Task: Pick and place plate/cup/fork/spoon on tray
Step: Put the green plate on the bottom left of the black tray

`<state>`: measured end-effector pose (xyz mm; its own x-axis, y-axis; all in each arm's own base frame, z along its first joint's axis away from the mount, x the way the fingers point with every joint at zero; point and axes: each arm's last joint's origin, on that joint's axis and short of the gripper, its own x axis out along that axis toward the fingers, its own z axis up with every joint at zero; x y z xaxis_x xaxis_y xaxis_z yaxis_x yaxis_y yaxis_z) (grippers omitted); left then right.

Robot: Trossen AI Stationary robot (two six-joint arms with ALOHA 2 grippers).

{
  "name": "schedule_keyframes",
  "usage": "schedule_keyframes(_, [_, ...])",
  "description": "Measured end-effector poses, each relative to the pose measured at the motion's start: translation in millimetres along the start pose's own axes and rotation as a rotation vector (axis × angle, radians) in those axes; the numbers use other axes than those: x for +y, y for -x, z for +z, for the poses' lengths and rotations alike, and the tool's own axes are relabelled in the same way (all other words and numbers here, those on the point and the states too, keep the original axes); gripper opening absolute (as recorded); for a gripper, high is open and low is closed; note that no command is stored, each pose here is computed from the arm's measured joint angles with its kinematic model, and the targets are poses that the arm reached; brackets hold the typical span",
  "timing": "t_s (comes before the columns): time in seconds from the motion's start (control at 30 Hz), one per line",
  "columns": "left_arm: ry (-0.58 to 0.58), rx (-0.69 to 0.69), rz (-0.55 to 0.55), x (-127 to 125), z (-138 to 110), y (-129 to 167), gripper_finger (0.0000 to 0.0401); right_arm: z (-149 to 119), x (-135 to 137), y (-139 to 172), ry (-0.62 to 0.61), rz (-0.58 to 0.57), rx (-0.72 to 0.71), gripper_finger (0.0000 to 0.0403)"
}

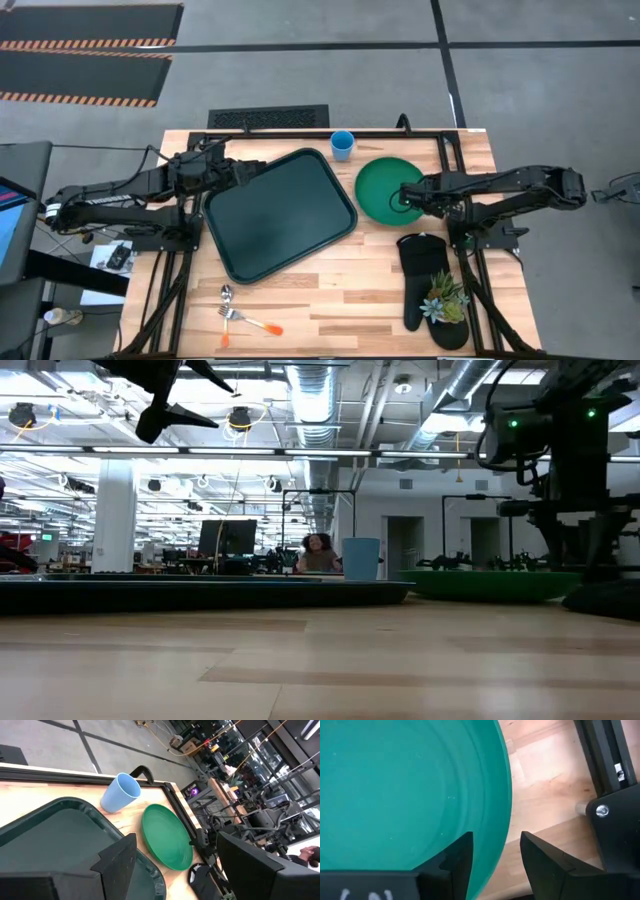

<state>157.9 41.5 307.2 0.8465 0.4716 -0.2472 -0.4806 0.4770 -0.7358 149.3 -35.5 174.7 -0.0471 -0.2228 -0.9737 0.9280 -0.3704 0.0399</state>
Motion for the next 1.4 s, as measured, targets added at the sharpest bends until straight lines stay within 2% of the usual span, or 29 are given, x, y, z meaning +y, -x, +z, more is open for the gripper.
schedule_keyframes(0.37, [-0.017,0.002,0.003,0,0,0,0.0260,2,11,-12,-0.048,-0.018,-0.036,0.0174])
schedule_keyframes(0.53, [-0.022,0.005,0.008,1,-1,0,0.0260,-2,20,-24,-0.046,-0.062,-0.026,0.0169])
schedule_keyframes(0.8, [-0.021,0.005,0.008,1,-1,0,0.0260,-8,28,-33,-0.029,-0.057,-0.012,0.0164])
schedule_keyframes(0.93, [-0.016,0.004,0.009,1,-1,0,0.0260,-9,29,-36,-0.038,-0.075,-0.004,0.0130])
schedule_keyframes(1.17, [-0.015,0.005,0.009,1,-1,0,0.0260,-9,29,-32,-0.086,-0.034,-0.020,0.0019])
schedule_keyframes(1.4, [-0.015,0.005,0.009,1,-1,0,0.0260,-1,18,-7,-0.155,0.104,-0.049,0.0008])
